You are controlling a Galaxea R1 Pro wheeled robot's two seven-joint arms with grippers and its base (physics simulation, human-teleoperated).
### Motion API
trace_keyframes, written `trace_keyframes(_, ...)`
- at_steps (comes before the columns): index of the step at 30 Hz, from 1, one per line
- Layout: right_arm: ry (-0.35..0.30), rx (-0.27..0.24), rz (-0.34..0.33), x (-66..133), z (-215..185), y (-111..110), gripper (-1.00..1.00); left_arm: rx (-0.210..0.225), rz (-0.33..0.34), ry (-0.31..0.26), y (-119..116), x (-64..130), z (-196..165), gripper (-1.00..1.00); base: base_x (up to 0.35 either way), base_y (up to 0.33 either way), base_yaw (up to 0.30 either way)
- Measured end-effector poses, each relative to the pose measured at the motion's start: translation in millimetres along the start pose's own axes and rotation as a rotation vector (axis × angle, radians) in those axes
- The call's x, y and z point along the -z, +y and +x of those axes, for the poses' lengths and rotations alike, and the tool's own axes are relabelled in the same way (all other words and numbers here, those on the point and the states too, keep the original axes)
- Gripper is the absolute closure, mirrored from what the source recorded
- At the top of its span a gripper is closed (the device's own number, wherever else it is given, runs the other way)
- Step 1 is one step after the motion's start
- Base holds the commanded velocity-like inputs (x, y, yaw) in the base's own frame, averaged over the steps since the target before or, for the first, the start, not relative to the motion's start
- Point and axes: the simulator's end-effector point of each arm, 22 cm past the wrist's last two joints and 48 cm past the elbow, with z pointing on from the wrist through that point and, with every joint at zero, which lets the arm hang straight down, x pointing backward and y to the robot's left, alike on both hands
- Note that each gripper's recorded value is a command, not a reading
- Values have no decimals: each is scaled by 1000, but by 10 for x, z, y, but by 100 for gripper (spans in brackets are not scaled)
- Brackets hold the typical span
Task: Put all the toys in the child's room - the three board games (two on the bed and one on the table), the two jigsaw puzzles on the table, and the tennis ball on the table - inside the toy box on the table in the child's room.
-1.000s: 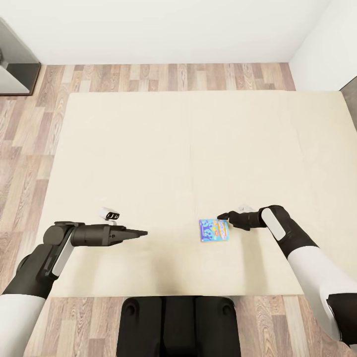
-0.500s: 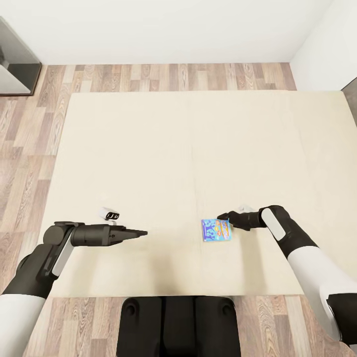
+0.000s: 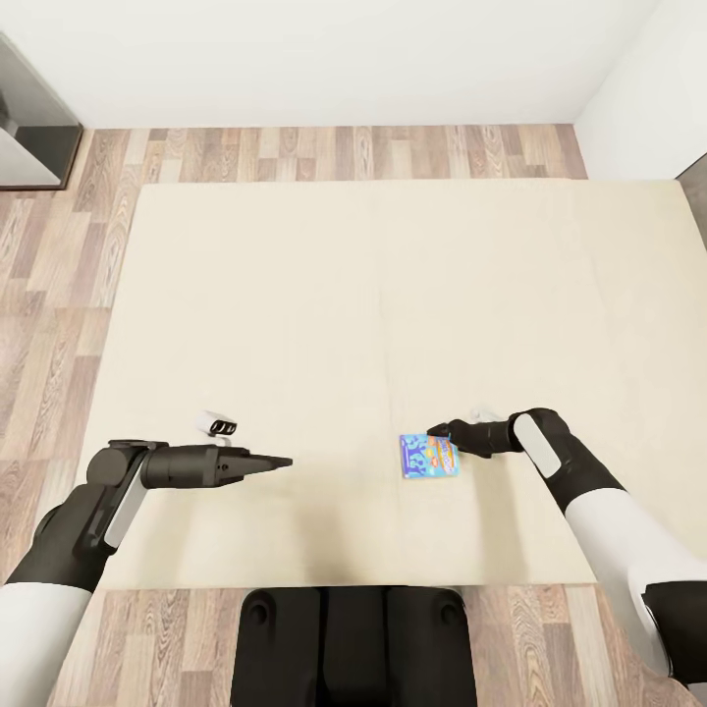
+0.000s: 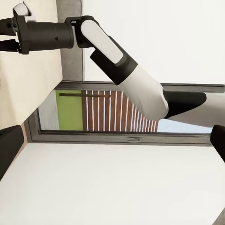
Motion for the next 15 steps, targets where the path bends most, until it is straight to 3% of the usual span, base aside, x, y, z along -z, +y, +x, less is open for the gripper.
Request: trace_keyframes(15,-2,0,3,-6,13,-22,-100,1,-4,1,9,17,3,-100,0,72,0)
